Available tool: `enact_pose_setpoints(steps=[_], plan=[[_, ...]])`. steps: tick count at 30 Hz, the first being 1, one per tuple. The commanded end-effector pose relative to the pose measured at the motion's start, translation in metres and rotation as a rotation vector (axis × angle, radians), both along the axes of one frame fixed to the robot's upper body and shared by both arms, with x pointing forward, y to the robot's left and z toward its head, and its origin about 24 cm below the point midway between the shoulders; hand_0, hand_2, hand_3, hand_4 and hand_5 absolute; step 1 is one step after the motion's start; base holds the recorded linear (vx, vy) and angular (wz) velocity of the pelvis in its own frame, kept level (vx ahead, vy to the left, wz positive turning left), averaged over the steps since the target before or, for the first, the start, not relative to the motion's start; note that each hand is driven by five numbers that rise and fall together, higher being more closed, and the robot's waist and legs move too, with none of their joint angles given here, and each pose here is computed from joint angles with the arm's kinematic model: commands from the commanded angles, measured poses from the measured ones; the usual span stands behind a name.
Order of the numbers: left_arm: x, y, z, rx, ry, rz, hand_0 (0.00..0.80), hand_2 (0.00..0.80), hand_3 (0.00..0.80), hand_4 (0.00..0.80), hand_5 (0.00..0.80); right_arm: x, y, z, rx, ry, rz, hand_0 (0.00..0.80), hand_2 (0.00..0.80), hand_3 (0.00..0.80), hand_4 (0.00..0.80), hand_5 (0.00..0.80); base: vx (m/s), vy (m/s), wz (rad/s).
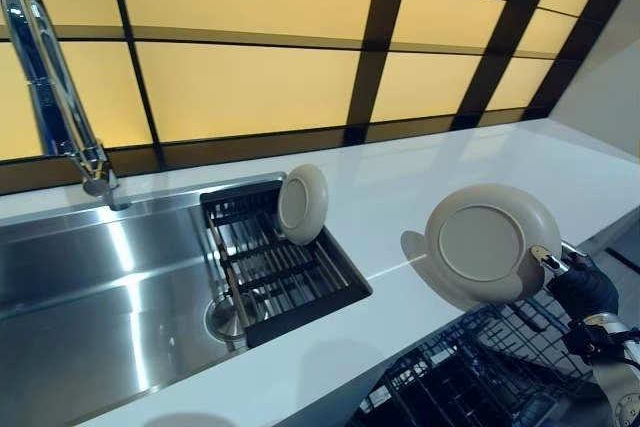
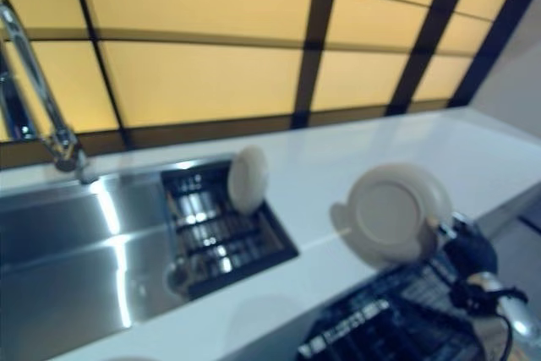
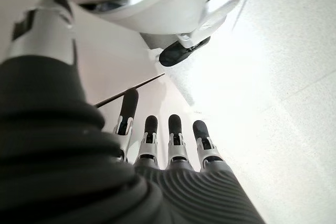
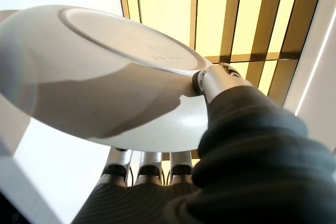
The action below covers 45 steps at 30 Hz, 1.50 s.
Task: Take plates into dishwasher
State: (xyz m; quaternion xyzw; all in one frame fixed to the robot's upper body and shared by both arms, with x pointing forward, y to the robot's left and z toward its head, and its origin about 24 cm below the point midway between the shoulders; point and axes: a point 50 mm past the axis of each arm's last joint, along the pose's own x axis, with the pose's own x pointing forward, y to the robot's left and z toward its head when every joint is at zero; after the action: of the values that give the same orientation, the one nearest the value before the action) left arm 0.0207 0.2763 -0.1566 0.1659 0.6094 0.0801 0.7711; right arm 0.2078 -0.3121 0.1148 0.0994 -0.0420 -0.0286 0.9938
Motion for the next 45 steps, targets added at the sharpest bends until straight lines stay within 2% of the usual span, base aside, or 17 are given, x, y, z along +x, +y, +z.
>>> enact_pose_setpoints(steps=[1,7,15,18,22,25,28,35,45], plan=[[0.07,0.019,0.019,0.068,-0.215,-0.079,0.0,0.0,0.0,0.0,0.0,0.008,-0.006,0.046,-0.04,-0.217,0.023,0.8,0.8,0.8,0.8,0.8,-0.226,0.009,-0.51],[0.078,0.013,0.019,0.079,-0.241,-0.074,0.0,0.0,0.0,0.0,0.0,0.017,0.009,0.055,-0.053,-0.258,0.069,0.8,0.8,0.8,0.8,0.8,-0.222,-0.064,-0.1],[0.073,0.032,0.025,0.128,-0.225,0.0,0.0,0.0,0.0,0.0,0.0,0.032,0.028,0.069,-0.058,-0.282,0.211,0.8,0.8,0.8,0.8,0.8,-0.191,-0.185,-0.67],[0.08,0.029,0.026,0.116,-0.254,0.023,0.0,0.0,0.0,0.0,0.0,0.035,0.037,0.071,-0.067,-0.284,0.279,0.8,0.8,0.8,0.8,0.8,-0.17,-0.235,-0.78],[0.091,0.007,0.021,0.05,-0.298,-0.013,0.0,0.0,0.0,0.0,0.0,0.036,0.044,0.075,-0.098,-0.293,0.304,0.8,0.8,0.8,0.8,0.8,-0.183,-0.148,-0.7],[0.085,-0.008,0.015,0.024,-0.288,-0.037,0.0,0.0,0.0,0.0,0.0,0.034,0.045,0.075,-0.108,-0.29,0.31,0.8,0.8,0.8,0.8,0.8,-0.16,-0.083,0.12],[0.074,-0.011,0.01,0.022,-0.259,-0.025,0.0,0.0,0.0,0.0,0.0,0.033,0.046,0.074,-0.113,-0.287,0.329,0.8,0.8,0.8,0.8,0.8,-0.133,-0.025,0.13],[0.06,-0.004,0.008,0.048,-0.226,0.035,0.0,0.0,0.0,0.0,0.0,0.039,0.051,0.069,-0.131,-0.249,0.348,0.8,0.8,0.8,0.8,0.8,-0.085,0.036,-0.06],[0.061,0.0,0.01,0.04,-0.239,0.021,0.0,0.0,0.0,0.0,0.0,0.035,0.04,0.057,-0.182,-0.184,0.348,0.8,0.8,0.8,0.8,0.8,-0.023,0.036,0.02]])
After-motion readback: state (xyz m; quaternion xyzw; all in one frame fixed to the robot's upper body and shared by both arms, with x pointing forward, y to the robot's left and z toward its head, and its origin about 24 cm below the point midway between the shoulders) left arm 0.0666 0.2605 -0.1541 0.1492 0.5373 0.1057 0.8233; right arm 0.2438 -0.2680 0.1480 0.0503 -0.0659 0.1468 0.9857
